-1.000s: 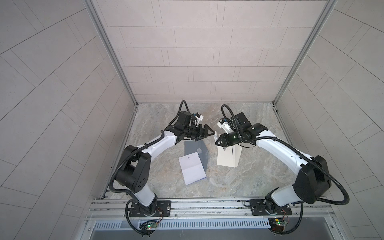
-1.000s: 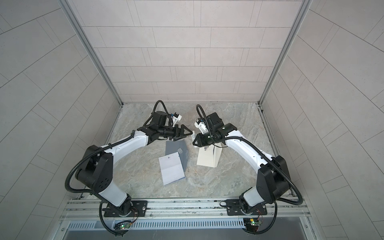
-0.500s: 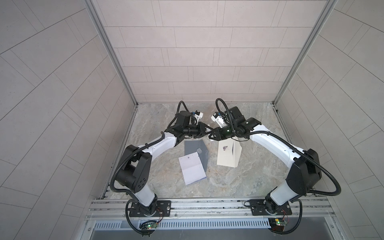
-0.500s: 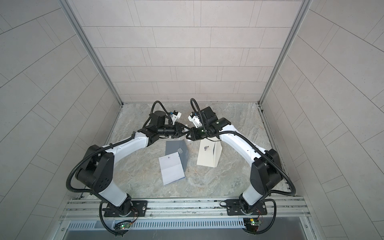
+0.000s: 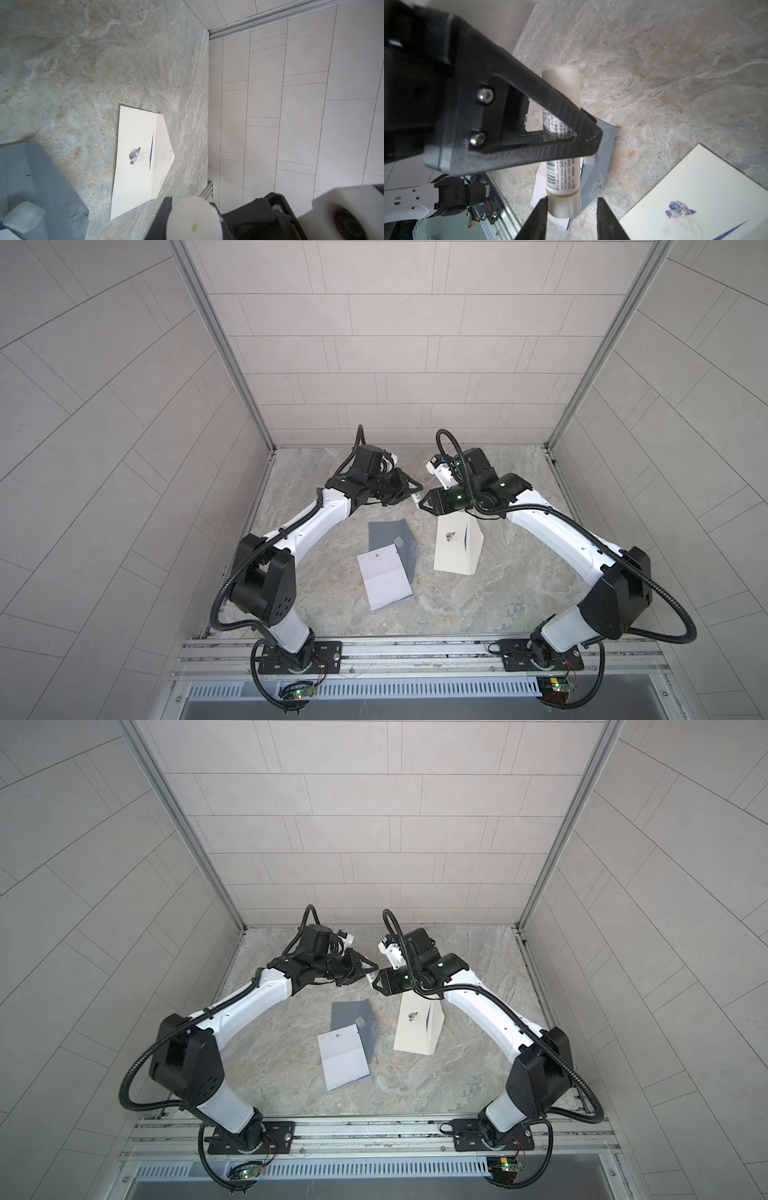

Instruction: Place the letter into the envelope and seal it

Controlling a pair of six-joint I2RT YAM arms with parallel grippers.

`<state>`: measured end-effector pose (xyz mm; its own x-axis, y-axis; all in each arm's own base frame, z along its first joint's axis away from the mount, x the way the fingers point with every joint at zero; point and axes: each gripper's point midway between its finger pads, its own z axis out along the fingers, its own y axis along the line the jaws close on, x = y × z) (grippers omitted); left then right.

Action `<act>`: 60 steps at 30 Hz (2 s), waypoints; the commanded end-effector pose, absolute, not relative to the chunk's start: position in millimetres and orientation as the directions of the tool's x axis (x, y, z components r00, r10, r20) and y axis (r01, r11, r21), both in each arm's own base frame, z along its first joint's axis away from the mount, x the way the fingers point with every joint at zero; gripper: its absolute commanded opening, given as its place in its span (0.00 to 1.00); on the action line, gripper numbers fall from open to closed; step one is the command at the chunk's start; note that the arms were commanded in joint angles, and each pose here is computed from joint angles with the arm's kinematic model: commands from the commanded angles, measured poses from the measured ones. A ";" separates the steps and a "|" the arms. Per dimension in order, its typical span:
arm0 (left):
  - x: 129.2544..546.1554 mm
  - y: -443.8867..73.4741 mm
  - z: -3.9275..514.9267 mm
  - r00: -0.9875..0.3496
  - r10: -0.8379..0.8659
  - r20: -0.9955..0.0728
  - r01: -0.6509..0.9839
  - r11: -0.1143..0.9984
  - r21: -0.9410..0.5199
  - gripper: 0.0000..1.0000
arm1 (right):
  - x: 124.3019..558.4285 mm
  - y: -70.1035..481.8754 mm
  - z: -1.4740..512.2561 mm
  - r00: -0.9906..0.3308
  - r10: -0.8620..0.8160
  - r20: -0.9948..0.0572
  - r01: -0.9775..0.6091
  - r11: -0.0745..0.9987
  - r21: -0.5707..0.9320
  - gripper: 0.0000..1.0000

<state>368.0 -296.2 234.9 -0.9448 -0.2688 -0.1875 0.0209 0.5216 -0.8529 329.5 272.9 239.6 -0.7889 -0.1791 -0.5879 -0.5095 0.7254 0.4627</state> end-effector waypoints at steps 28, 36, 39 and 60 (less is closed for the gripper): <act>354.8 -306.3 295.1 -0.892 -0.212 -0.400 0.324 0.317 -0.891 0.00 | 298.7 304.5 271.5 -0.808 -0.182 -0.560 -0.582 0.393 0.712 0.00; 326.8 -301.0 324.1 -0.764 -0.233 -0.602 0.583 0.150 -0.798 0.00 | 295.3 287.9 297.6 -0.786 -0.148 -0.601 -0.605 0.385 0.697 0.00; 329.0 -298.9 324.7 -0.765 -0.238 -0.599 0.571 0.182 -0.801 0.39 | 312.2 268.1 286.5 -0.772 -0.134 -0.622 -0.563 0.600 0.569 0.00; 351.4 -293.3 310.1 -0.769 -0.315 -0.556 0.463 0.324 -0.825 0.57 | 333.9 276.7 292.8 -0.613 -0.235 -0.754 -0.532 0.829 0.175 0.00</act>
<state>353.8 -289.5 302.9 -0.7824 -0.3174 -0.5357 0.4370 0.3330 -0.8355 326.7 268.8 282.5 -0.6378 -0.2479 -0.7292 -0.5194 0.8375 0.1695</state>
